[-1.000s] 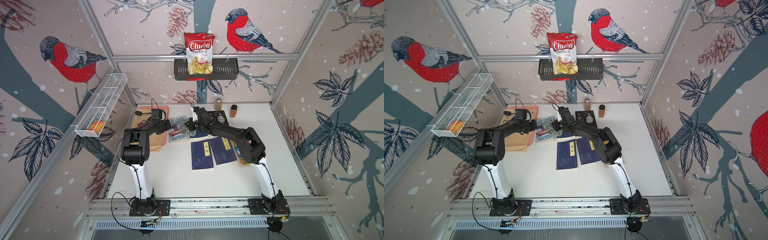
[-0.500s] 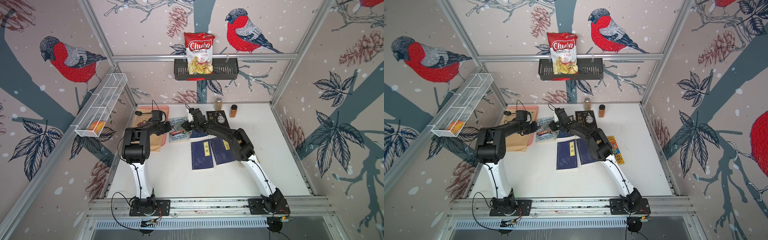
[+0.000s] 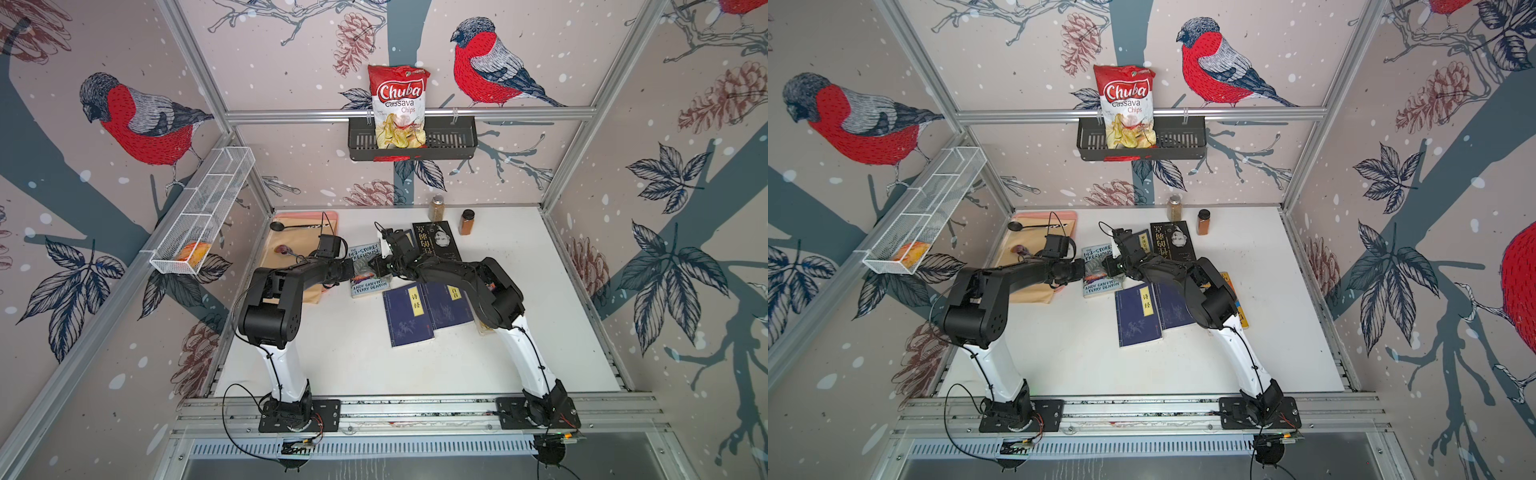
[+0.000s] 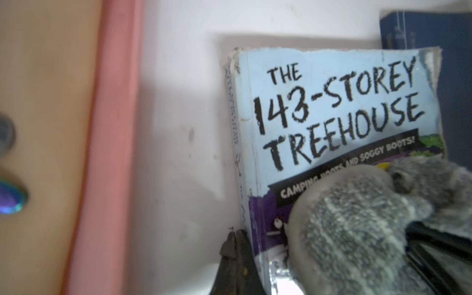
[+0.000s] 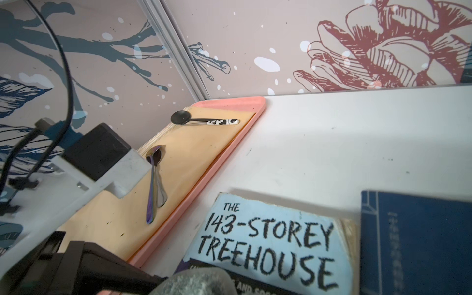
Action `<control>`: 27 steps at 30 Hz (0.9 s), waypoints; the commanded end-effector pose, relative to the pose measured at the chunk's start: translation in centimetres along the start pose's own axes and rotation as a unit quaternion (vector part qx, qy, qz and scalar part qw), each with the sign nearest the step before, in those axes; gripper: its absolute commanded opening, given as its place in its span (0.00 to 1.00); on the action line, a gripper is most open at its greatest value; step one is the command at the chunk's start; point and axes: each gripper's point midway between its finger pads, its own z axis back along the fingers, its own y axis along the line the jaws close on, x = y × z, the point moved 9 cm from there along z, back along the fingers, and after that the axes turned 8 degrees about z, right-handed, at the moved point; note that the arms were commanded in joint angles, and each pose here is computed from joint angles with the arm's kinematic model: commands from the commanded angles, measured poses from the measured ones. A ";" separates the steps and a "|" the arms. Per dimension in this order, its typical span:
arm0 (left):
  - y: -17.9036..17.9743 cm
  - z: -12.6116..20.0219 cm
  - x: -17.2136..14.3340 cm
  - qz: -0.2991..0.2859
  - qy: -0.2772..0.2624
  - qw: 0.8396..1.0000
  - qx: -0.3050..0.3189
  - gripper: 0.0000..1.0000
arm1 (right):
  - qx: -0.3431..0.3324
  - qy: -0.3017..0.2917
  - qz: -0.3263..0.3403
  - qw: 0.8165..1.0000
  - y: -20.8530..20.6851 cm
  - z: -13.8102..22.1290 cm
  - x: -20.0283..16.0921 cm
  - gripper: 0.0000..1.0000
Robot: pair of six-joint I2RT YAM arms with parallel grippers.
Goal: Wipe the cover of the book
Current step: Move the book to the center of the board.
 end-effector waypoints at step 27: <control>-5.4 3.6 -2.8 -0.068 0.008 0.996 -0.060 0.00 | -0.079 0.090 -0.008 0.993 6.2 10.4 -8.4 0.08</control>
